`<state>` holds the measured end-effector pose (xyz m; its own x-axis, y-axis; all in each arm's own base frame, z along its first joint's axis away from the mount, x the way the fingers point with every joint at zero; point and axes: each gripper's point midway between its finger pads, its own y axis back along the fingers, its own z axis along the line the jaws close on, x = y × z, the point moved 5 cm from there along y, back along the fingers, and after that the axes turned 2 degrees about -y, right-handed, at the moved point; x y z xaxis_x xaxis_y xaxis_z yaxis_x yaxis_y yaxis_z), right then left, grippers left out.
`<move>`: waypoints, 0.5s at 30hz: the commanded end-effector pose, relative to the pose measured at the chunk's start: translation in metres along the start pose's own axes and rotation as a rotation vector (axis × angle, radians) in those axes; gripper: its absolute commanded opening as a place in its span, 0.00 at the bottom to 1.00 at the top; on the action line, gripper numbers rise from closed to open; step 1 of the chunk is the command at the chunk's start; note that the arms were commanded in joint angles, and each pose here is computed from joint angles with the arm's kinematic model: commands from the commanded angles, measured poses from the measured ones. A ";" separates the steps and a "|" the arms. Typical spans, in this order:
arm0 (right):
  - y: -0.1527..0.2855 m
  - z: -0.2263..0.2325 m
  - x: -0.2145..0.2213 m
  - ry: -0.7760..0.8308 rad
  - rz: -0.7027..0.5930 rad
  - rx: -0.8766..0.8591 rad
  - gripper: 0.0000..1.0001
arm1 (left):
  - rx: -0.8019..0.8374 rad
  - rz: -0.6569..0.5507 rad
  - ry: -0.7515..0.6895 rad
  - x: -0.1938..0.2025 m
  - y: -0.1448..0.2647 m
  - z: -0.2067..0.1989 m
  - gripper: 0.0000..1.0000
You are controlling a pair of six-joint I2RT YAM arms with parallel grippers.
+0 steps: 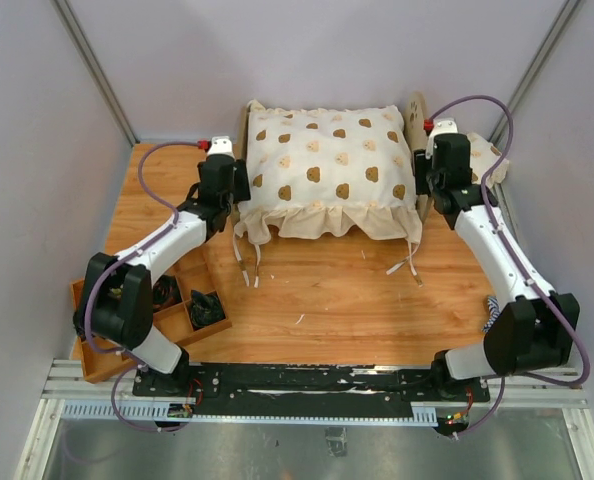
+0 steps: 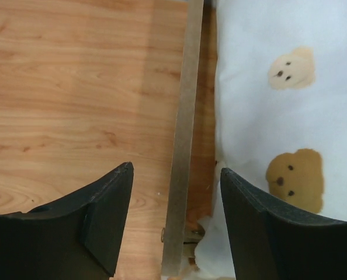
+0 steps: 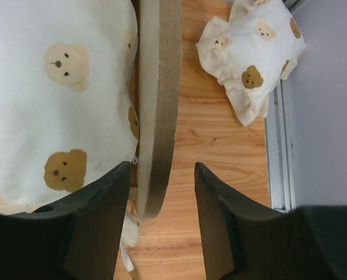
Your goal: Set up the pet bed
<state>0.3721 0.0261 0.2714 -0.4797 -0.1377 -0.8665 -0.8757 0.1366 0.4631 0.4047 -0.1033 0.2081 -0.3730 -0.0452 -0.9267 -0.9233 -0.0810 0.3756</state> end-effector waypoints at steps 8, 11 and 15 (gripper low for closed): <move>-0.009 -0.005 0.014 0.103 0.098 -0.031 0.13 | 0.117 0.101 -0.003 0.017 0.006 -0.009 0.19; 0.004 -0.008 0.022 0.107 0.109 -0.031 0.11 | 0.172 0.093 -0.004 0.019 0.024 -0.008 0.07; 0.020 -0.014 0.035 0.107 0.102 -0.015 0.09 | 0.236 0.085 0.023 0.020 0.043 -0.009 0.00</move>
<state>0.3659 0.0227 0.2494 -0.5556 -0.1788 -0.8120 -0.8314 0.1068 0.5453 0.3723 -0.1041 0.1774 -0.5058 -0.0350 -0.8620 -0.8626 0.0299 0.5050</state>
